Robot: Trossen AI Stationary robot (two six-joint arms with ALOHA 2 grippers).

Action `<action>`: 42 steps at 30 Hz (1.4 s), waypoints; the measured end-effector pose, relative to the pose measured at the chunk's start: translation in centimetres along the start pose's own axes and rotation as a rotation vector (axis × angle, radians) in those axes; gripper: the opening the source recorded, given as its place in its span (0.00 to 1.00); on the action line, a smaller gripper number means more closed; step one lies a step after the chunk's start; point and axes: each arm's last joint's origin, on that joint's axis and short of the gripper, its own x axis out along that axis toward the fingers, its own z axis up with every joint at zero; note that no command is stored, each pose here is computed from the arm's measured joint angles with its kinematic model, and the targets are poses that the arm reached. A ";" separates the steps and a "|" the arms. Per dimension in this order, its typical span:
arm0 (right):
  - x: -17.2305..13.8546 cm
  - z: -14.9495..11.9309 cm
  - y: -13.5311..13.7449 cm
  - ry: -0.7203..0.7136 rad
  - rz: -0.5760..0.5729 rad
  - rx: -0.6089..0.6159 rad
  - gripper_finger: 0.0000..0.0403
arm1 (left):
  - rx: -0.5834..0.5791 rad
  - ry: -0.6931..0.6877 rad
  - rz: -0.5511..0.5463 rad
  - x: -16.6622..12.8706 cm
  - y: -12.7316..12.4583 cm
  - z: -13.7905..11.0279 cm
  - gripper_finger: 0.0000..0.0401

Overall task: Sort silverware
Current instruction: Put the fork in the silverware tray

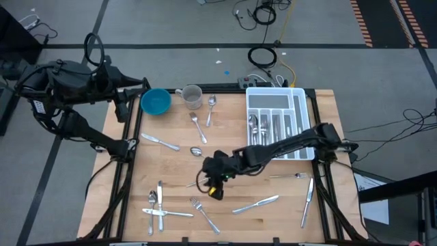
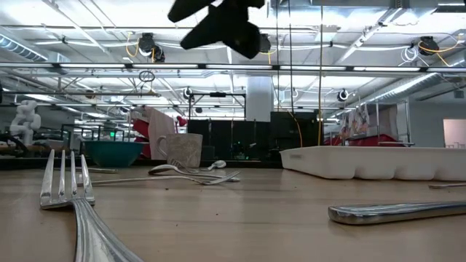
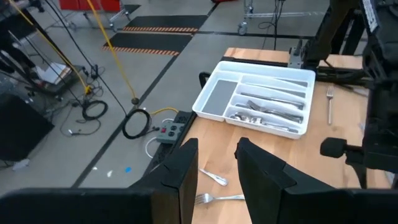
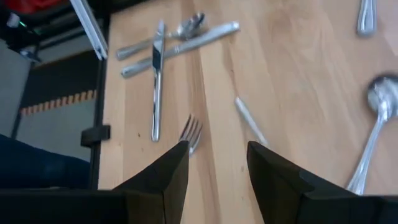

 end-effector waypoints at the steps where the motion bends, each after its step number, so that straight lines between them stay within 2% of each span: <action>1: 0.0 -0.4 0.2 0.013 -0.013 0.010 0.39 | -0.014 0.001 -0.006 0.0 0.0 0.0 0.29; 7: 1.1 -2.3 2.0 0.036 -0.064 0.078 0.39 | -0.046 0.003 -0.009 0.1 -0.1 0.0 0.29; 14: 4.8 -4.1 4.3 -0.082 -0.041 0.158 0.39 | -0.080 0.013 -0.008 0.5 -0.3 0.2 0.29; 20: 8.3 -6.3 4.8 -0.075 -0.031 0.192 0.39 | -0.089 0.020 -0.007 0.8 -0.5 0.3 0.29; 25: 10.3 -7.7 4.8 -0.090 -0.078 0.197 0.39 | -0.074 0.020 -0.007 0.8 -0.5 0.3 0.29; 33: 12.3 -9.1 4.0 -0.090 -0.136 0.207 0.39 | -0.032 0.020 -0.007 0.8 -0.5 0.3 0.29; 42: 12.1 -10.0 5.2 -0.082 -0.112 0.195 0.39 | -0.006 0.021 -0.023 0.8 -0.5 0.3 0.29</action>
